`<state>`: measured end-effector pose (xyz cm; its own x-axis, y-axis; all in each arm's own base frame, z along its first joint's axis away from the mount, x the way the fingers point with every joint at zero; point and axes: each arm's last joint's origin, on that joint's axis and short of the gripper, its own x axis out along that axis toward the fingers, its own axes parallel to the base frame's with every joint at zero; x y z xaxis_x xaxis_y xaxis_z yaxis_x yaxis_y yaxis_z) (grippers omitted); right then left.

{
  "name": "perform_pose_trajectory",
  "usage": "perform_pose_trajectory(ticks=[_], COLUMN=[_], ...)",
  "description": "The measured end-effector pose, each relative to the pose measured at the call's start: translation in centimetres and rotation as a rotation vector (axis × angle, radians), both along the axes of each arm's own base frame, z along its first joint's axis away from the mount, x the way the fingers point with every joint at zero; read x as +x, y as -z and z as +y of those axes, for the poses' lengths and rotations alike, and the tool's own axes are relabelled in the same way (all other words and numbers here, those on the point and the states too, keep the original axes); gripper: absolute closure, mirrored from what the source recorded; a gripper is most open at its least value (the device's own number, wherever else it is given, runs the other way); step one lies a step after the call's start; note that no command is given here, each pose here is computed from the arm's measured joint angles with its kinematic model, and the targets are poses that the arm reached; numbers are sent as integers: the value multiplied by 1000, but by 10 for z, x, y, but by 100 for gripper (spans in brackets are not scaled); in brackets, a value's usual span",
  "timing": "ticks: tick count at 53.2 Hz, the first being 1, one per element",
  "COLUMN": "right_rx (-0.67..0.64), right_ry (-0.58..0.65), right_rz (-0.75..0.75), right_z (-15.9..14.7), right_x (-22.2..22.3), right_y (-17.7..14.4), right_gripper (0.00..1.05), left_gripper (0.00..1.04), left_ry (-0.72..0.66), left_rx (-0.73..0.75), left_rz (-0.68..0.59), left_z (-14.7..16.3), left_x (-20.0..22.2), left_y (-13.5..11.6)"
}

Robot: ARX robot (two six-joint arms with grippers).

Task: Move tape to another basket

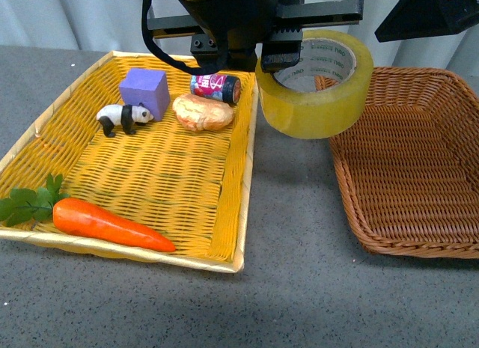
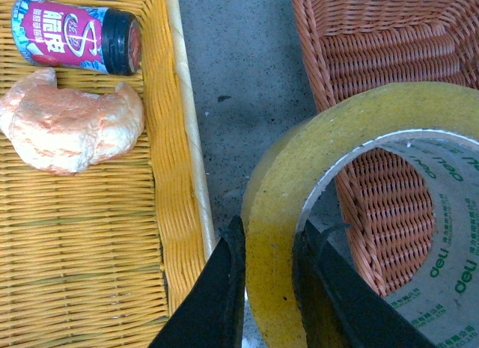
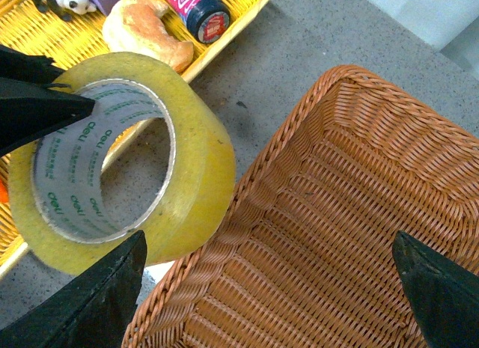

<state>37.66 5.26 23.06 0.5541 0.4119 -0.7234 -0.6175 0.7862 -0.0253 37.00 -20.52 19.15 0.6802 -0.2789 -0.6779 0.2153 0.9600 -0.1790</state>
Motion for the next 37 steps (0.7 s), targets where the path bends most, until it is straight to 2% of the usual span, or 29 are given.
perform_pose_trajectory(ticks=[17,37], right_rx=[31,-37], right_ry=[-79,-178], right_rz=[64,90], right_z=[13,29], right_x=[32,52], right_y=[7,20], right_gripper=[9,9], left_gripper=[89,89], left_ry=[0,0], left_rx=[0,0], left_rz=[0,0], left_z=[0,0], left_x=[0,0], left_y=[0,0])
